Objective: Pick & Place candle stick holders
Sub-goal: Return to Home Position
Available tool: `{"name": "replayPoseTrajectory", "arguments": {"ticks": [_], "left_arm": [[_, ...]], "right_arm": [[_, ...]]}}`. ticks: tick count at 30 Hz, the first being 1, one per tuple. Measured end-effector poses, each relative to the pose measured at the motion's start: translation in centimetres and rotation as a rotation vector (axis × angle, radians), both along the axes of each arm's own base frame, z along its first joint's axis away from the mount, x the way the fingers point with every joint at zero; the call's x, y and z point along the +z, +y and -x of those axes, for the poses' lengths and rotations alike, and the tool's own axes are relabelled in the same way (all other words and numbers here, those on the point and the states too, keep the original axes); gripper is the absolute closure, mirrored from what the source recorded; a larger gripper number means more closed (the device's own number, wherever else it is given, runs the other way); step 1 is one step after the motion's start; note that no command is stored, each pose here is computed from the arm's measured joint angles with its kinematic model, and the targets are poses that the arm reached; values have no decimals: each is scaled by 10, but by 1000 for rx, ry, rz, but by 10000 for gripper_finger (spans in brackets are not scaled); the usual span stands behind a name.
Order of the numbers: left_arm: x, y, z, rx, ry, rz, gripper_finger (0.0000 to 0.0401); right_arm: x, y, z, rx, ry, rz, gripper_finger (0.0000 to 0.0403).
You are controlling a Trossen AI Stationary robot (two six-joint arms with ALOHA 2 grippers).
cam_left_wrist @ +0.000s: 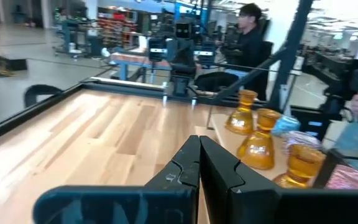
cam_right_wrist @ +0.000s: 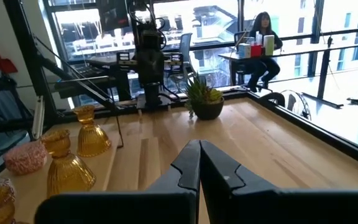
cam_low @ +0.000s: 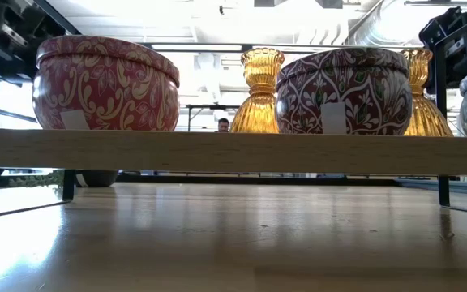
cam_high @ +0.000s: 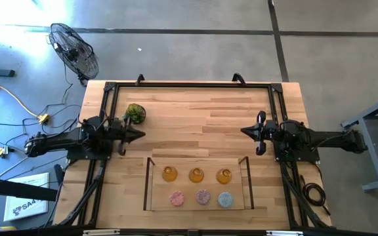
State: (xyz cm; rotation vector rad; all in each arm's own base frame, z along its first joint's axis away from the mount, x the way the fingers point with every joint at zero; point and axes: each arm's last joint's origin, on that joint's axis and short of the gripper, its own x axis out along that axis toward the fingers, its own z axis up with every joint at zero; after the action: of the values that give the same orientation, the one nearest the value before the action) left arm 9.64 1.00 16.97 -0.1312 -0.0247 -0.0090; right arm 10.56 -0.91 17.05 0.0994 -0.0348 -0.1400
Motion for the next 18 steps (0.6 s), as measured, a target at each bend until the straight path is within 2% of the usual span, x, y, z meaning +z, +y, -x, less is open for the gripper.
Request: {"name": "replayPoseTrajectory", "arguments": {"ticks": [9, 18], "left_arm": [[-4, 5, -2, 162, 47, 69, 401], [-5, 4, -3, 129, 56, 88, 400]], "right_arm": [[0, 0, 0, 1, -1, -6, 399], [0, 0, 0, 1, -1, -6, 399]]}}
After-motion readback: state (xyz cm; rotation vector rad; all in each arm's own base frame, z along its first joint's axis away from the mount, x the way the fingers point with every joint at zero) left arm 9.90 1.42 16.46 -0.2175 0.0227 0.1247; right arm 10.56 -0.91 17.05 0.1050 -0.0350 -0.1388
